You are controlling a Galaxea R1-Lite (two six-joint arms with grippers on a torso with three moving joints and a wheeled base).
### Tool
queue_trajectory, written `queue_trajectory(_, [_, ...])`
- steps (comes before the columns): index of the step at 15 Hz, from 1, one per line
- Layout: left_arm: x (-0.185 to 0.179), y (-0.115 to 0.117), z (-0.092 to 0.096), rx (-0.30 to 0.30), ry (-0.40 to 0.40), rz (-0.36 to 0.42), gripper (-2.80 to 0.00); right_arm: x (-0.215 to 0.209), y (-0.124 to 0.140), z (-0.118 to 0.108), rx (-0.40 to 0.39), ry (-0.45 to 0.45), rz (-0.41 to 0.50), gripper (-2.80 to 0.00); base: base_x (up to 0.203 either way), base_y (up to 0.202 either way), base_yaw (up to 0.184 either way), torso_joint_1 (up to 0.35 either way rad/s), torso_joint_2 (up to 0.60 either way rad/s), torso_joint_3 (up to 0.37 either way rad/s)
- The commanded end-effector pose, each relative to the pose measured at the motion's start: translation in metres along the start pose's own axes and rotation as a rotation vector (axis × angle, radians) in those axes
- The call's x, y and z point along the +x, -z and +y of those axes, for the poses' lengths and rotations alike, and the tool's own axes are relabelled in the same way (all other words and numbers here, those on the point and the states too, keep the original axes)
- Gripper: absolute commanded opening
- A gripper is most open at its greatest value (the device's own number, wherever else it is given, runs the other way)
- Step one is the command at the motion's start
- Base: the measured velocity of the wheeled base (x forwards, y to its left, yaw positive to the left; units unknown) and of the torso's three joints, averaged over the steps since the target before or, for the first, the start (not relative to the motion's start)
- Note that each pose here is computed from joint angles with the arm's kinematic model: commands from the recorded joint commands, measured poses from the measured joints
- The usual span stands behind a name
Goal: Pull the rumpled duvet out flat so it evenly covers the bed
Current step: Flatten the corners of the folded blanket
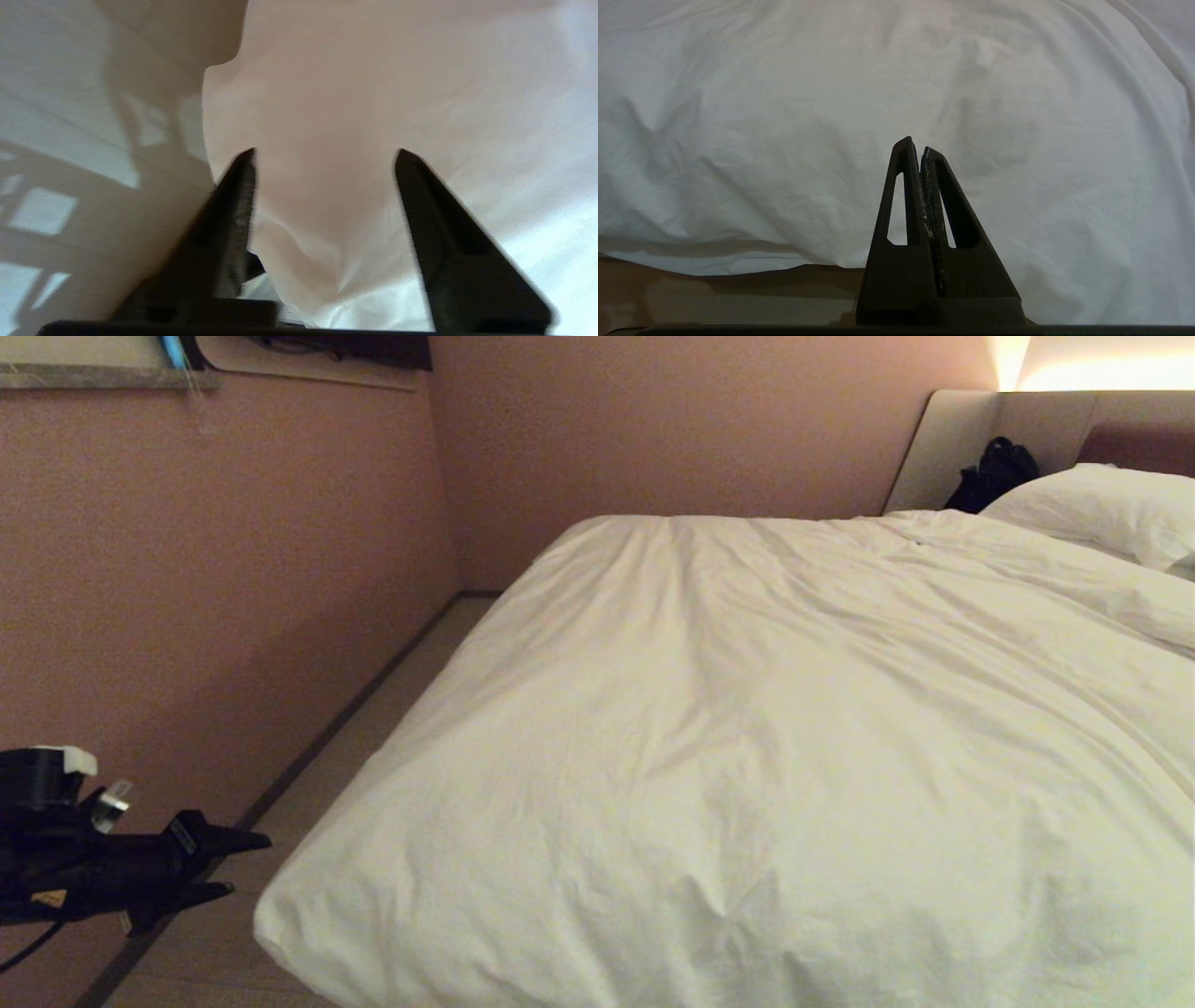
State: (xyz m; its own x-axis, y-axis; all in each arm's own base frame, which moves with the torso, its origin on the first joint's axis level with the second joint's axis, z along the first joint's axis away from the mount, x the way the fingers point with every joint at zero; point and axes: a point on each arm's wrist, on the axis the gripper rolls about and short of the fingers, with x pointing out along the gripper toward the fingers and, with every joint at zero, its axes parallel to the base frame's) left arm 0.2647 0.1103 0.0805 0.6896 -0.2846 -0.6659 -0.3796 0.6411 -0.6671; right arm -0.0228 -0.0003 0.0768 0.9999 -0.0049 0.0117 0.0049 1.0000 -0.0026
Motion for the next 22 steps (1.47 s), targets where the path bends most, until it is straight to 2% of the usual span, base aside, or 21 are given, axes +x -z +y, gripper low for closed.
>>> queue_trajectory(1, [-0.005, -0.002, 0.007, -0.027, 0.079, 0.025, 0.00, 0.000, 0.000, 0.000, 0.000, -0.001, -0.001, -2.80, 0.000, 0.000, 0.000, 0.000, 0.00, 0.000])
queue_trajectory(6, [-0.002, -0.001, 0.004, -0.001, 0.138, 0.060, 0.00, 0.000, 0.000, 0.000, 0.000, 0.001, -0.002, -2.80, 0.000, 0.000, 0.000, 0.000, 0.00, 0.000])
queue_trajectory(11, [0.011, 0.016, 0.002, 0.319, 0.165, 0.126, 0.00, 0.000, 0.000, 0.000, 0.000, 0.000, -0.001, -2.80, 0.000, 0.000, 0.000, 0.000, 0.00, 0.000])
queue_trajectory(13, [0.014, 0.022, 0.001, 0.394, 0.180, 0.154, 0.00, 0.000, 0.000, 0.000, 0.000, -0.002, -0.001, -2.80, 0.000, 0.000, 0.000, 0.000, 0.00, 0.000])
queue_trajectory(14, [0.014, 0.023, 0.001, 0.401, 0.195, 0.159, 0.00, 0.000, 0.000, 0.000, 0.000, 0.001, -0.001, -2.80, 0.000, 0.000, 0.000, 0.000, 0.00, 0.000])
queue_trajectory(15, [0.014, 0.024, -0.001, 0.409, 0.251, 0.173, 0.00, 0.000, 0.000, 0.000, 0.000, 0.000, -0.001, -2.80, 0.000, 0.000, 0.000, 0.000, 0.00, 0.000])
queue_trajectory(17, [0.014, 0.024, -0.002, 0.420, 0.309, 0.183, 0.00, 0.000, 0.000, 0.000, 0.000, 0.000, -0.002, -2.80, 0.000, 0.000, 0.000, 0.000, 0.00, 0.000])
queue_trajectory(20, [0.017, 0.027, -0.005, 0.453, 0.326, 0.196, 0.00, 0.000, 0.000, 0.000, 0.000, 0.000, -0.002, -2.80, 0.000, 0.000, 0.000, 0.000, 0.00, 0.000])
queue_trajectory(22, [0.022, 0.029, -0.006, 0.455, 0.328, 0.216, 0.00, 0.000, 0.000, 0.000, 0.000, 0.000, -0.001, -2.80, 0.000, 0.000, 0.000, 0.000, 0.00, 0.000])
